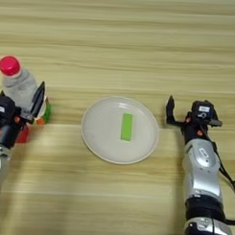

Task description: Move the objects on the table

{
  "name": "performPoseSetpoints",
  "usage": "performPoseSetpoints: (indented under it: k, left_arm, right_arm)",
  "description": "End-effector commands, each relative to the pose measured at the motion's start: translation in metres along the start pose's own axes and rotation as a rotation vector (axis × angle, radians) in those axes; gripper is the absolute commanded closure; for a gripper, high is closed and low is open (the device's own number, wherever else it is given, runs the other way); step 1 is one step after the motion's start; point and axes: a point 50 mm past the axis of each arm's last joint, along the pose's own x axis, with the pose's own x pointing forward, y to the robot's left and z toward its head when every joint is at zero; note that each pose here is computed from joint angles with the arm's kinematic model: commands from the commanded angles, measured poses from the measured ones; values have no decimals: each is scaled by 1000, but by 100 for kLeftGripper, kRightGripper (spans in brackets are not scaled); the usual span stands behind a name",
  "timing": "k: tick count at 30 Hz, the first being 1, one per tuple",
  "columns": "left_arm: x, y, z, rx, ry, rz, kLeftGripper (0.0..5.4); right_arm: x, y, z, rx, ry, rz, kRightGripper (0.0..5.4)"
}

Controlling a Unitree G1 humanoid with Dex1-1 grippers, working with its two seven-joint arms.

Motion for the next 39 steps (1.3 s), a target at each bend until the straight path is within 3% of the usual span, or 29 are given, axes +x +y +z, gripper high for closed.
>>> performPoseSetpoints:
  k: [1,11,17,39]
  left_arm:
    - [5,-12,0,-16,-9,-41,227]
    - [5,-34,-8,-53,23,-108,227]
    - [6,-37,-20,-71,61,-101,227]
    - [3,-41,-49,-69,159,-119,227]
  right_arm:
    - [3,3,3,13,-15,1,0]
    - [4,3,3,13,-14,1,0]
    - [4,3,3,12,-15,3,0]
    - [3,3,4,9,-16,4,0]
